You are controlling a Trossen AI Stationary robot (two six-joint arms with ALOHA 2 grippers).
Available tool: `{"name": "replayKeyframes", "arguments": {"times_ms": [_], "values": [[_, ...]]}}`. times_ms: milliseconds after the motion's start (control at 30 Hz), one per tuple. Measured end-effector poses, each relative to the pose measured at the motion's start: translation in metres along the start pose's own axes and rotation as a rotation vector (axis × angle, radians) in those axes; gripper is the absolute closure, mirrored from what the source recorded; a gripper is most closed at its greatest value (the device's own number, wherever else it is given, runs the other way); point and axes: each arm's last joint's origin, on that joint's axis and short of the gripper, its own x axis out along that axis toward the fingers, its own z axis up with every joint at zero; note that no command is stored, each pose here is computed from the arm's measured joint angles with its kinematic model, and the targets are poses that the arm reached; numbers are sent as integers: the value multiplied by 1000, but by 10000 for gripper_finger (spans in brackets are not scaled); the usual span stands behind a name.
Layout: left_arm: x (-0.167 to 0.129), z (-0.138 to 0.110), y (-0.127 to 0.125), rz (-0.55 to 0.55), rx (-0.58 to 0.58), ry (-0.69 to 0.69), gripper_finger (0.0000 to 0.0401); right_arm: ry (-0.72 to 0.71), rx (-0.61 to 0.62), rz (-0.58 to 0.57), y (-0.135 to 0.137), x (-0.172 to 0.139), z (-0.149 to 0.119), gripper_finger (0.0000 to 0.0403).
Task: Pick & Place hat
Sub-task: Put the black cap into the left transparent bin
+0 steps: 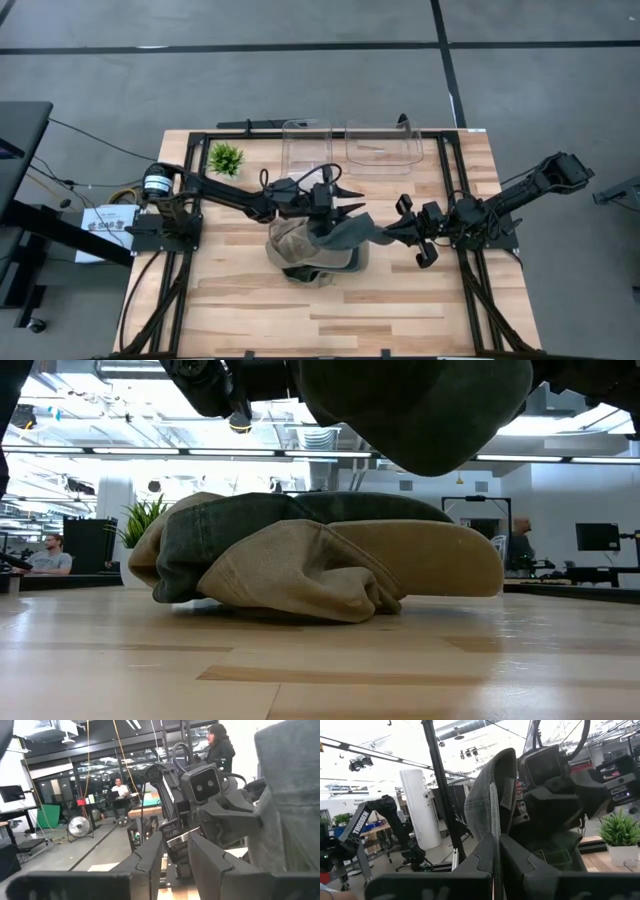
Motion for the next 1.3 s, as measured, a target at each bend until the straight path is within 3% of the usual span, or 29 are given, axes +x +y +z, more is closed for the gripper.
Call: {"name": "replayKeyframes", "arguments": {"times_ms": [667,1067,1300], "values": [[-1,7,5,11,-1,-14,309,5,-4,-1,0,0,0,397],[-1,-1,29,61,12,47,309,6,-3,-4,0,0,-1,398],[-1,-1,30,65,19,46,309,6,-3,-2,0,0,-1,396]]}}
